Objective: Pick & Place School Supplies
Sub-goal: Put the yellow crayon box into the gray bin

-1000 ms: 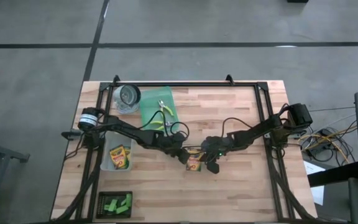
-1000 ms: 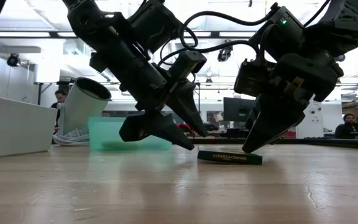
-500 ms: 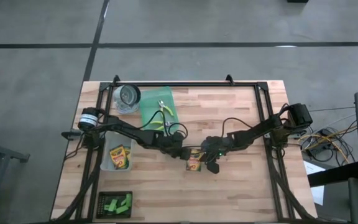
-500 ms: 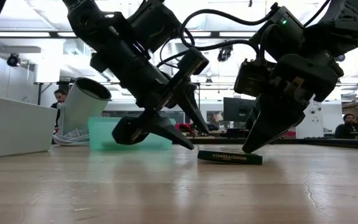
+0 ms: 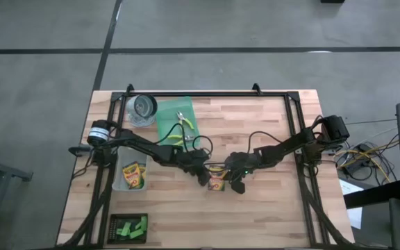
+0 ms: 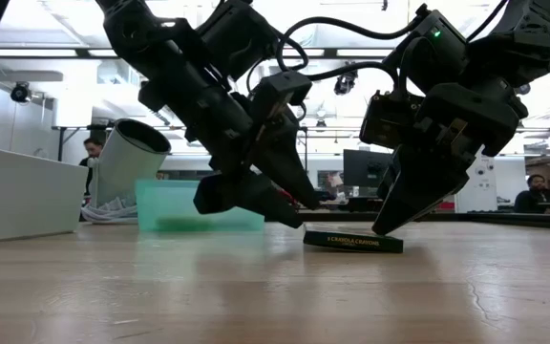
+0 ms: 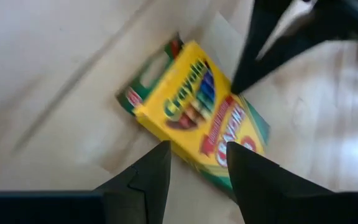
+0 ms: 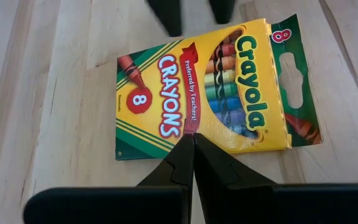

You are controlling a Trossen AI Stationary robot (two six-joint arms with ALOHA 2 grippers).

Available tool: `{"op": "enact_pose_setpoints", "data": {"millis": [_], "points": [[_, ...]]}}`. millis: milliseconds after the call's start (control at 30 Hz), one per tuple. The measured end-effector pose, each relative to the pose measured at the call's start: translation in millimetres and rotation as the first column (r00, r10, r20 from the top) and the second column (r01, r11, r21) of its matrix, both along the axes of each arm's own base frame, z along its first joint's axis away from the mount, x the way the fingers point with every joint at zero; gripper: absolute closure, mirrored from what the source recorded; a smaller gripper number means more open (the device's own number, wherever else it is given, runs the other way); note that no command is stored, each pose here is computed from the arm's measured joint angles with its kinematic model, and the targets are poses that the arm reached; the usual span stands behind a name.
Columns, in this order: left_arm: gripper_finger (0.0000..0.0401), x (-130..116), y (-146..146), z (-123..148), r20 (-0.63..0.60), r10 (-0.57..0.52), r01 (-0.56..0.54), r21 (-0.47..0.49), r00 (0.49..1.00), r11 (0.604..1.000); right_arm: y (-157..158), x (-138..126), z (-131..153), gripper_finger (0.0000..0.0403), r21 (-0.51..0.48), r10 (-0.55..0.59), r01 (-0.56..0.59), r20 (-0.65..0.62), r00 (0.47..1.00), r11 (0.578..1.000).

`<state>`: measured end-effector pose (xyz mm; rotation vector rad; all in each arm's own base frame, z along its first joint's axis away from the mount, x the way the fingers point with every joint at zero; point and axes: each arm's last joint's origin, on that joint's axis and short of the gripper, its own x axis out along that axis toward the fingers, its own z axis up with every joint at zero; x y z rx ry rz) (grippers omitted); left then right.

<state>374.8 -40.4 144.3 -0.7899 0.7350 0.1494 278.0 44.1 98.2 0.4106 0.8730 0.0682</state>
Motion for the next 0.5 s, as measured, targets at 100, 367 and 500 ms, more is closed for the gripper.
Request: {"op": "enact_pose_setpoints", "data": {"millis": [100, 367, 500], "points": [[0.0240, -1, -3, -1, -0.017, -0.022, 0.022, -0.009, 1.000, 1.000, 0, 0, 0, 0.0394, 0.000, 0.000, 0.000, 0.000, 1.000, 1.000], [0.0240, -6, -11, -5, -0.004, -0.068, 0.069, 0.041, 0.998, 0.997, 0, 0, 0, 0.0394, 0.000, 0.000, 0.000, 0.000, 1.000, 1.000], [0.0240, -8, -10, -7, 0.054, -0.053, 0.051, 0.030, 0.997, 0.998, 0, 0, 0, 0.0394, 0.000, 0.000, 0.000, 0.000, 1.000, 1.000]]}}
